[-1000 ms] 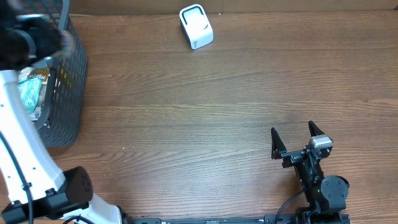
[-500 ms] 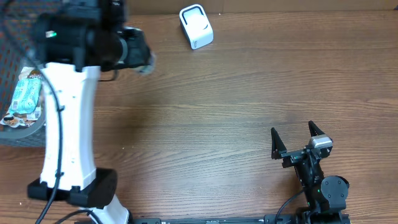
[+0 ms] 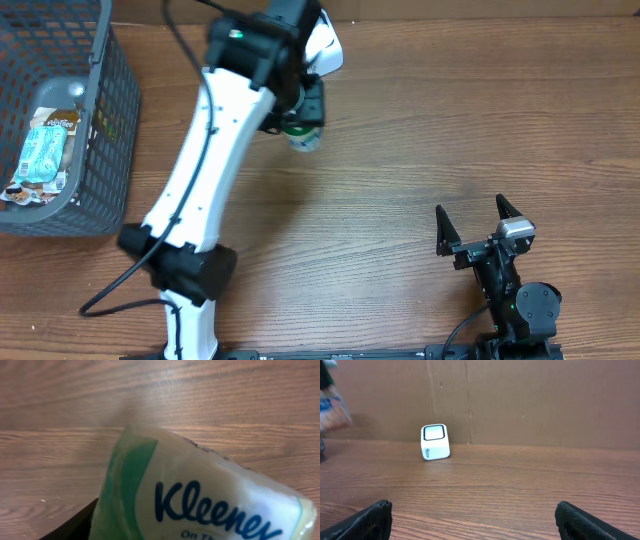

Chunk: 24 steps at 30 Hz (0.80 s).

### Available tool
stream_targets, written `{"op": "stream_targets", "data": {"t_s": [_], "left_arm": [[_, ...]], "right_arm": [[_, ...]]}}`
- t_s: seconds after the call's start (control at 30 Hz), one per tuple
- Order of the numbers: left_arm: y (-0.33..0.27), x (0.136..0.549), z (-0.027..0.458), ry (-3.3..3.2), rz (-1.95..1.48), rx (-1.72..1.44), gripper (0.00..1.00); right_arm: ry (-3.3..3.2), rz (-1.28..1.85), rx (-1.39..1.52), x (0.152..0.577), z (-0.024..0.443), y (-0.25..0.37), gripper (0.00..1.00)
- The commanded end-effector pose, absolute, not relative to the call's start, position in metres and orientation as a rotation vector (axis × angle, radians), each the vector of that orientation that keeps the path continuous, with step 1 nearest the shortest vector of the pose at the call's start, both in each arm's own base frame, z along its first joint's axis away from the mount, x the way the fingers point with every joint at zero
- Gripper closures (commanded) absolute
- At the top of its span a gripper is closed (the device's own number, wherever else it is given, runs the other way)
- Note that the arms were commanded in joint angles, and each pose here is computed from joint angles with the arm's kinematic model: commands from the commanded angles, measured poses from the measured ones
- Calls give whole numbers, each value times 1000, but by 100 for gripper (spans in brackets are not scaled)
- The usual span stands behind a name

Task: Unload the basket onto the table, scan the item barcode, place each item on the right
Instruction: 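Lift the held Kleenex pack out of the basket toward table center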

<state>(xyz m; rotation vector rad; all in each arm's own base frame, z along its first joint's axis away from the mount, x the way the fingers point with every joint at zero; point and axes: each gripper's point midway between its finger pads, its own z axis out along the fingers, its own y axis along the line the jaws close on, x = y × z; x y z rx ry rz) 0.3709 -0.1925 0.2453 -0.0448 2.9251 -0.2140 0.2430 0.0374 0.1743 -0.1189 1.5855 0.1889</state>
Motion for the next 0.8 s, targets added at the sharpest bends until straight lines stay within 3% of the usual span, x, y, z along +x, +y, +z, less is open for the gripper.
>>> {"op": "stream_targets", "data": {"t_s": [0.0,0.1,0.17,0.77], "left_arm": [[-212,371,225,2969,-201,-134,87],[-228,366,209,3025,-229,-112,88],[-236,364,199,3060,-241,-100,96],[-262,373,158,3113,-253,-82,92]], "right_arm": [[1584,176,-113,244,172,35,0],[1583,176,-113,244,172,35,0],[1583,176,-113,244,172,35,0],[1583,176,-113,244,172,35,0]]}}
